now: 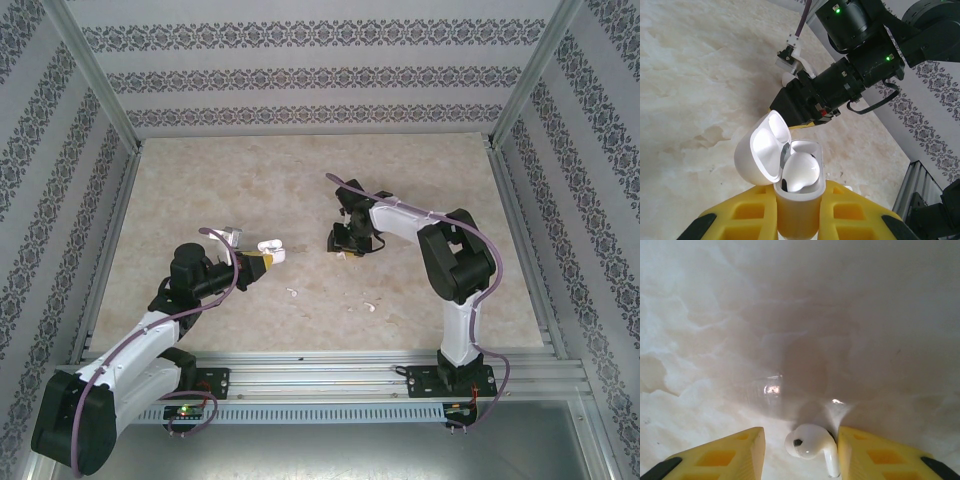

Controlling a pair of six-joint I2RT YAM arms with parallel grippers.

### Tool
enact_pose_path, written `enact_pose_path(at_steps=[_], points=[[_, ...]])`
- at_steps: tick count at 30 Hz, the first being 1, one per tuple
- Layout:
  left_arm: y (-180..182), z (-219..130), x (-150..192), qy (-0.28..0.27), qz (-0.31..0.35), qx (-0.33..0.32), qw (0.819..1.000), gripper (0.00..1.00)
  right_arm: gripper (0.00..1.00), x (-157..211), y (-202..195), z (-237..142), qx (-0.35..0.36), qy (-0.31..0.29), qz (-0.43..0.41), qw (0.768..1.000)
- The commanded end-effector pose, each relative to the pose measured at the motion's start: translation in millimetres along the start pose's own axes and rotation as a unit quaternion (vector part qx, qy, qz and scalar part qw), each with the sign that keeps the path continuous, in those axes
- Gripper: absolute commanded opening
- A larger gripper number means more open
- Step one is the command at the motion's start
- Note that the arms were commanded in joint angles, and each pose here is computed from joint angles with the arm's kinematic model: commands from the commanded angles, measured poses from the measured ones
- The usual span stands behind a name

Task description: Insert wireless bluetooth earbuds into charging case

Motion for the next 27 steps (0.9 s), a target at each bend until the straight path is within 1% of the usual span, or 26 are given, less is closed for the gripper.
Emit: enact_pose_path(at_steps=[1,8,14,20,27], points=[[-6,-2,-7,-0.021,0.021,0.012,0.999,0.02,0.42,19,2,-7,0.015,0.023,0.015,1.000],[-8,-4,-8,-0.024,0.023,0.012,0.999,0.03,0.43,22,3,-16,0.020,0.011,0.009,1.000],[-9,-6,-5,-0.026,0.023,0.009,0.999,0.02,0.43,17,5,-28,0.031,-0.013,0.001,0.999],[-8,-6,-5,-0.025,0.023,0.009,0.999,0.03,0.42,13,9,-20,0.047,-0.012,-0.008,0.999],[-7,-4,-3,-0.018,0.025,0.010,0.999,0.03,0.40,7,14,-3,0.060,-0.005,-0.010,0.998]])
Point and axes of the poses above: each hand's point on the last joint's axis, 136 mm out from that joint toward the fingers, its own z axis out along the fingers, its own y axis along the line the jaws close on, x = y × z, the point moved 8 cm from there along -z, back along the fingers, and after that the axes turned 12 degrees about z, right-handed, at the moved point
